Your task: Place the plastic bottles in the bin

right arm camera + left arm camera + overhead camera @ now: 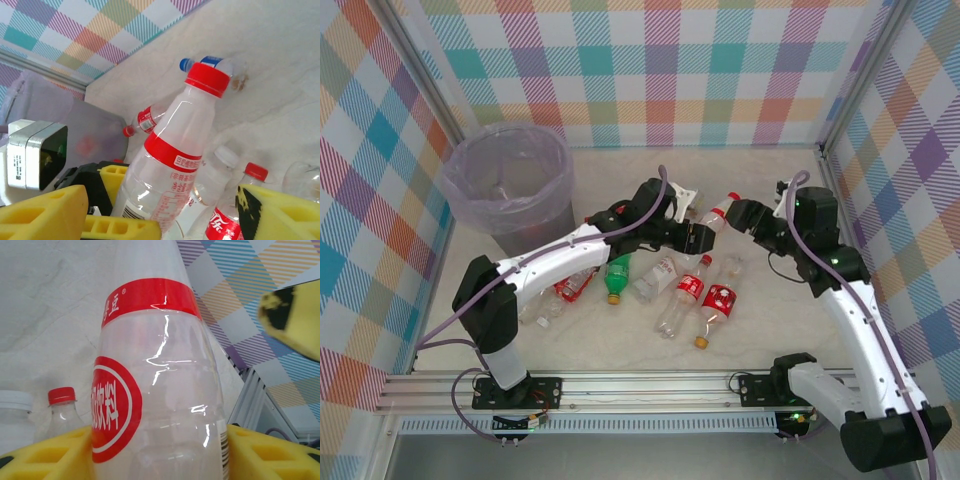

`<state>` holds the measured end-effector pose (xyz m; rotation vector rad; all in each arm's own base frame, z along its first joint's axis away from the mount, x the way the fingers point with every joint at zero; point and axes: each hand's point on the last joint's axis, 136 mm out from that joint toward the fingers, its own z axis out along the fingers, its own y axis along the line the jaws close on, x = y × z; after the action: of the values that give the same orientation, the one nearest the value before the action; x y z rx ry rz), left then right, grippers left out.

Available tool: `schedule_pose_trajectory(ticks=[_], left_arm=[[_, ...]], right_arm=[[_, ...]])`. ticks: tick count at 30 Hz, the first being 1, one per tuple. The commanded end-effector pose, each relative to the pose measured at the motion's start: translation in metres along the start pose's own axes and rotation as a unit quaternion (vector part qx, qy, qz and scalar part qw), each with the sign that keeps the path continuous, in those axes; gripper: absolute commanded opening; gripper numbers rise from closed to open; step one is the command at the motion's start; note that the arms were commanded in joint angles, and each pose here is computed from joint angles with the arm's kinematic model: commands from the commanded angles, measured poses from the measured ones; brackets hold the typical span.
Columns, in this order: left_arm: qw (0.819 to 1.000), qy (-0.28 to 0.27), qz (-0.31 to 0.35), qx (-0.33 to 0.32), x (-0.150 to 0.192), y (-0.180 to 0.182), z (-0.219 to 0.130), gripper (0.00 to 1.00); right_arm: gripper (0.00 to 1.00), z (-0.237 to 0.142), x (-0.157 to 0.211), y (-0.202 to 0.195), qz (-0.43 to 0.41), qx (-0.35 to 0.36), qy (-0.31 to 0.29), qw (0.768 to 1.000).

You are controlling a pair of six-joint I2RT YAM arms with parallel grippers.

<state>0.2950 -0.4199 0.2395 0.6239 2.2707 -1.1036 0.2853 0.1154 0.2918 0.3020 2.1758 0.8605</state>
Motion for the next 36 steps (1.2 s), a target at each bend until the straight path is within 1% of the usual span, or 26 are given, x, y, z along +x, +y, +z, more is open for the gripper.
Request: schedule_pose_trajectory(ticks=[1, 5, 8, 11, 14, 17, 19, 21, 24, 27, 29, 32, 34, 36], left_arm=[[0.999, -0.029, 0.024, -0.018, -0.029, -0.004, -0.021, 0.58], [0.996, -0.052, 0.046, -0.052, -0.057, -0.005, -0.047, 0.57], [0.991, -0.073, 0.066, -0.086, -0.082, -0.004, -0.08, 0.57], [0.981, -0.102, 0.081, -0.147, -0.105, 0.007, -0.127, 0.57], [0.967, -0.141, 0.064, -0.2, -0.125, 0.025, -0.188, 0.55], [0.95, -0.188, 0.031, -0.246, -0.137, 0.052, -0.251, 0.52], [0.934, -0.212, 0.013, -0.287, -0.138, 0.072, -0.291, 0.5], [0.911, -0.237, -0.009, -0.337, -0.138, 0.101, -0.334, 0.48], [0.885, -0.254, -0.044, -0.389, -0.132, 0.139, -0.377, 0.45], [0.87, -0.24, -0.049, -0.429, -0.122, 0.169, -0.393, 0.44], [0.864, -0.227, -0.048, -0.447, -0.114, 0.183, -0.396, 0.44], [0.863, -0.215, -0.056, -0.454, -0.105, 0.202, -0.395, 0.44], [0.867, -0.203, -0.067, -0.451, -0.098, 0.216, -0.391, 0.45], [0.867, -0.189, -0.079, -0.453, -0.091, 0.231, -0.388, 0.46]], right_arm=[[0.78, -0.009, 0.0, -0.016, -0.013, 0.049, -0.007, 0.999], [0.79, -0.012, -0.003, -0.021, -0.011, 0.061, -0.018, 0.998], [0.79, -0.008, -0.004, -0.024, -0.012, 0.063, -0.019, 0.998], [0.79, 0.001, -0.006, -0.025, -0.017, 0.061, -0.013, 0.998], [0.79, 0.012, -0.008, -0.023, -0.021, 0.052, -0.003, 0.998], [0.79, 0.023, -0.008, -0.02, -0.021, 0.038, 0.008, 0.999], [0.79, 0.028, -0.008, -0.019, -0.021, 0.033, 0.015, 0.999], [0.79, 0.029, -0.007, -0.017, -0.02, 0.028, 0.018, 0.999], [0.79, 0.025, -0.006, -0.015, -0.021, 0.023, 0.016, 0.999], [0.8, 0.02, -0.005, -0.019, -0.025, 0.033, 0.012, 0.999], [0.8, 0.017, -0.004, -0.02, -0.027, 0.039, 0.01, 0.999], [0.8, 0.016, -0.005, -0.021, -0.029, 0.043, 0.008, 0.999], [0.8, 0.017, -0.003, -0.023, -0.027, 0.048, 0.015, 0.998], [0.81, 0.015, -0.001, -0.032, -0.026, 0.074, 0.023, 0.997]])
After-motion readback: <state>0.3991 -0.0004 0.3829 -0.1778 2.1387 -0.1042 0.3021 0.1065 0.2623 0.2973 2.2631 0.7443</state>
